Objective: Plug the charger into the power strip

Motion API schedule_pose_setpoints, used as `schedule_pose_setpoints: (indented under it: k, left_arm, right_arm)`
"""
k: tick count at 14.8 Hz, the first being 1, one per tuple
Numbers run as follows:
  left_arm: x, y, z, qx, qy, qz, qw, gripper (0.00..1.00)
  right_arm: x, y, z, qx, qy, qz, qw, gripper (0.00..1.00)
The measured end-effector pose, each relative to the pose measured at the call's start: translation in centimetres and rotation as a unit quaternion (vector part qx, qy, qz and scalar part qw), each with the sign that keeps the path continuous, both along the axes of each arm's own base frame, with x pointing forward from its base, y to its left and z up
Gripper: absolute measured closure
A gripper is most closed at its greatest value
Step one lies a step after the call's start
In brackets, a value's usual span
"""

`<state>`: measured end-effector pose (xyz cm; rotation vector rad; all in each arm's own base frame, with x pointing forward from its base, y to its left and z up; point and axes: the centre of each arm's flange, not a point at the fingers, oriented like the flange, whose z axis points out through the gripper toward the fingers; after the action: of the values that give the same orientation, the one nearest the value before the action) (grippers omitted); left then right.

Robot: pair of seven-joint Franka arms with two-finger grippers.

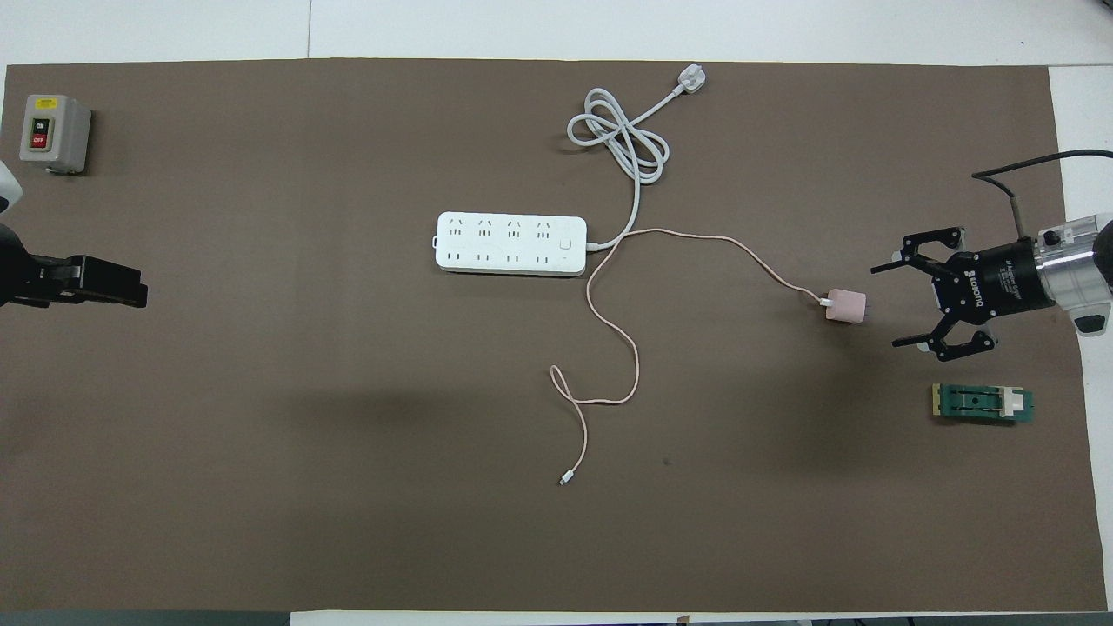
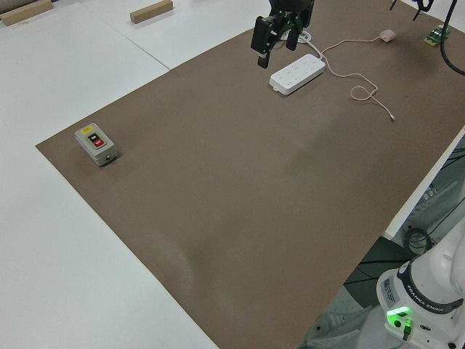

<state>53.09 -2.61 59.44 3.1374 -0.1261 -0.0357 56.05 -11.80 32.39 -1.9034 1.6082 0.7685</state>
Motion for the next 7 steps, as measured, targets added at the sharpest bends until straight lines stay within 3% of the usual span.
schedule_pose_setpoints:
  k: [7]
  left_arm:
    - [0.0,0.0,0.0,0.000,0.000,0.000,1.000,0.00]
  right_arm:
    - [0.2,0.2,-5.4,0.031,0.015,-0.005,0.999,0.00]
